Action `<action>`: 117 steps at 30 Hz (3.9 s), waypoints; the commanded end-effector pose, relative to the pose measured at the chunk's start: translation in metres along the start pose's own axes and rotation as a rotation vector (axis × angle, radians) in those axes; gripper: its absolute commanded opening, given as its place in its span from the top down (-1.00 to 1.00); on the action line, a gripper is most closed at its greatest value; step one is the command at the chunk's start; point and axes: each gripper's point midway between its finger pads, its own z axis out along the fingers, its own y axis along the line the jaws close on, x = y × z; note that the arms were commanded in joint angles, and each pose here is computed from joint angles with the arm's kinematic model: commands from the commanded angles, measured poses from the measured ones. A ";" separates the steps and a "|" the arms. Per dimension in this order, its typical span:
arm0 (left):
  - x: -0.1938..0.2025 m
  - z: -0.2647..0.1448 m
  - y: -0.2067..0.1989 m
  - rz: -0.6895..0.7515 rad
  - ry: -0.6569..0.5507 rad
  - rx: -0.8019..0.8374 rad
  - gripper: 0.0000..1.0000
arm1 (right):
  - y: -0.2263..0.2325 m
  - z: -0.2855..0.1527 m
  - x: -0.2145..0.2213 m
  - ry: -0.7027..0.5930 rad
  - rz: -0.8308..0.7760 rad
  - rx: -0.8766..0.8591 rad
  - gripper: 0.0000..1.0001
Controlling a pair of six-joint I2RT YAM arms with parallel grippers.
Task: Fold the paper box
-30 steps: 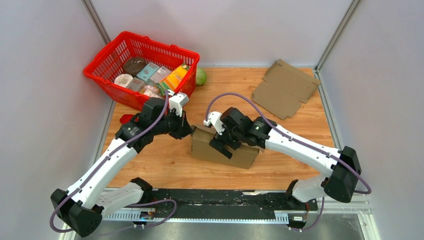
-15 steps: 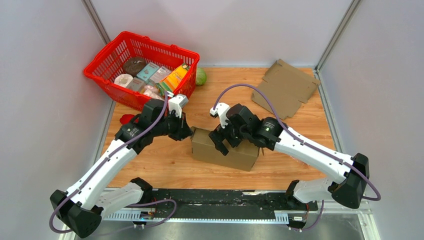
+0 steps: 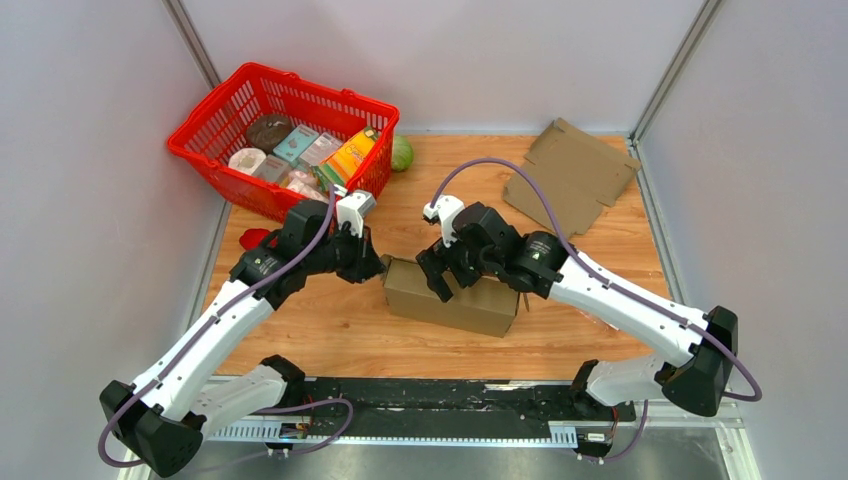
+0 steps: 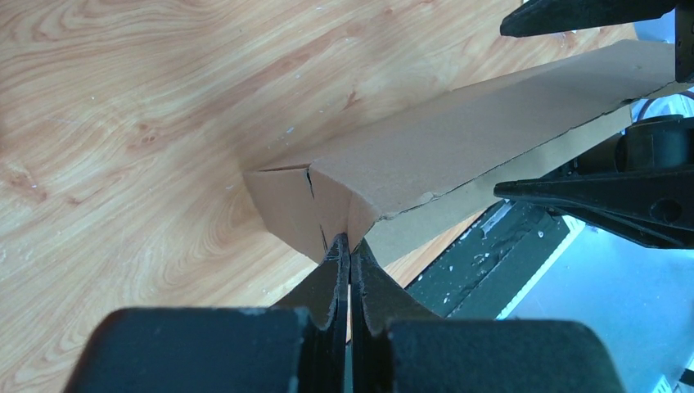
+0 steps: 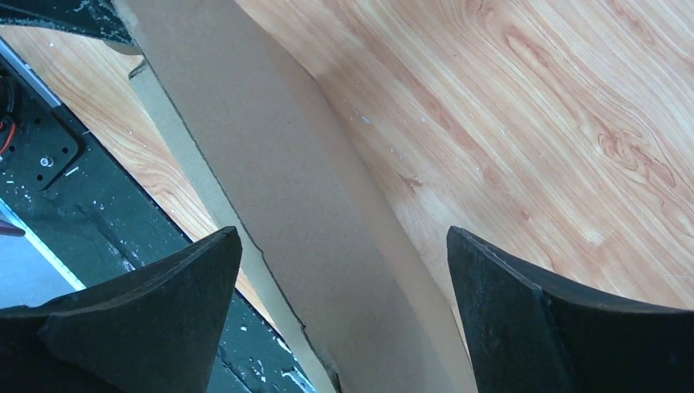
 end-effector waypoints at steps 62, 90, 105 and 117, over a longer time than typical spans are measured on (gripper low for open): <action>0.030 0.006 0.003 -0.146 0.082 -0.023 1.00 | -0.069 -0.119 0.084 -0.015 0.491 0.401 -0.67; 0.033 0.005 0.004 -0.141 0.096 -0.032 1.00 | -0.051 -0.118 0.075 -0.004 0.582 0.317 1.00; 0.033 0.002 0.001 -0.144 0.087 -0.023 1.00 | -0.014 -0.113 0.044 0.018 0.790 0.081 1.00; 0.034 0.001 -0.001 -0.137 0.080 -0.019 1.00 | -0.020 -0.106 0.063 0.083 0.855 0.068 1.00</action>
